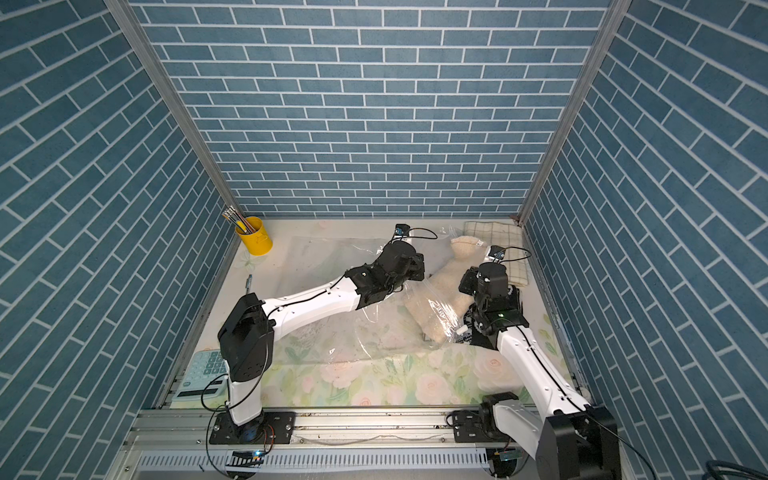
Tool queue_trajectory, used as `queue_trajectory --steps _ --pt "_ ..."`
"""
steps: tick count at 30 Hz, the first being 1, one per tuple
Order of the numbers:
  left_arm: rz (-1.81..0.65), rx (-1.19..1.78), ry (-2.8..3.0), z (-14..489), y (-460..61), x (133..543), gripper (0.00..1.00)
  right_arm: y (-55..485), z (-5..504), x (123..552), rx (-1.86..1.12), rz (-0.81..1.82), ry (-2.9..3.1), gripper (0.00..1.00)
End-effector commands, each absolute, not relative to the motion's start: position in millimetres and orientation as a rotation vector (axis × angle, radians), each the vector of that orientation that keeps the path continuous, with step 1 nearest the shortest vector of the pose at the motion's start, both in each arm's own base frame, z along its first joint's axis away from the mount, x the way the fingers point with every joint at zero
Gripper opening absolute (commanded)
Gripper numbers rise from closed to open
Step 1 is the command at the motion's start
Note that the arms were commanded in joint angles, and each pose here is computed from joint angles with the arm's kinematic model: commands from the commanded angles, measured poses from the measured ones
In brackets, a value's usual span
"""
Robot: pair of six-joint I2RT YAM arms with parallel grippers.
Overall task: Take the scarf out of the vacuum bag
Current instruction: Take out the scarf from the vacuum bag.
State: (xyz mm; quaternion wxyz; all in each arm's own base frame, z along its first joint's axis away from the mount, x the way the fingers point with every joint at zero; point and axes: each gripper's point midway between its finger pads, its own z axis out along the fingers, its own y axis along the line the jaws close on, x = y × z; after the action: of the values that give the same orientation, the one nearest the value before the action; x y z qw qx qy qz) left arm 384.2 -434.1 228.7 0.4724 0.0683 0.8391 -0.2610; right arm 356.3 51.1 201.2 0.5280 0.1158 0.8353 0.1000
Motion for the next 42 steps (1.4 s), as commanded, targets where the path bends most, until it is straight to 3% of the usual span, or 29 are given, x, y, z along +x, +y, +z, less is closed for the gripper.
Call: queue_trajectory --steps 1,16,42 --pt "-0.641 0.155 2.046 233 -434 388 0.00 45 231 365 0.288 0.233 1.891 0.00" --pt "-0.638 0.152 2.046 234 -432 388 0.00 22 255 358 0.378 0.196 1.785 0.00" --pt "-0.623 0.128 1.996 270 -419 398 0.00 -49 312 327 0.599 -0.170 1.620 0.00"
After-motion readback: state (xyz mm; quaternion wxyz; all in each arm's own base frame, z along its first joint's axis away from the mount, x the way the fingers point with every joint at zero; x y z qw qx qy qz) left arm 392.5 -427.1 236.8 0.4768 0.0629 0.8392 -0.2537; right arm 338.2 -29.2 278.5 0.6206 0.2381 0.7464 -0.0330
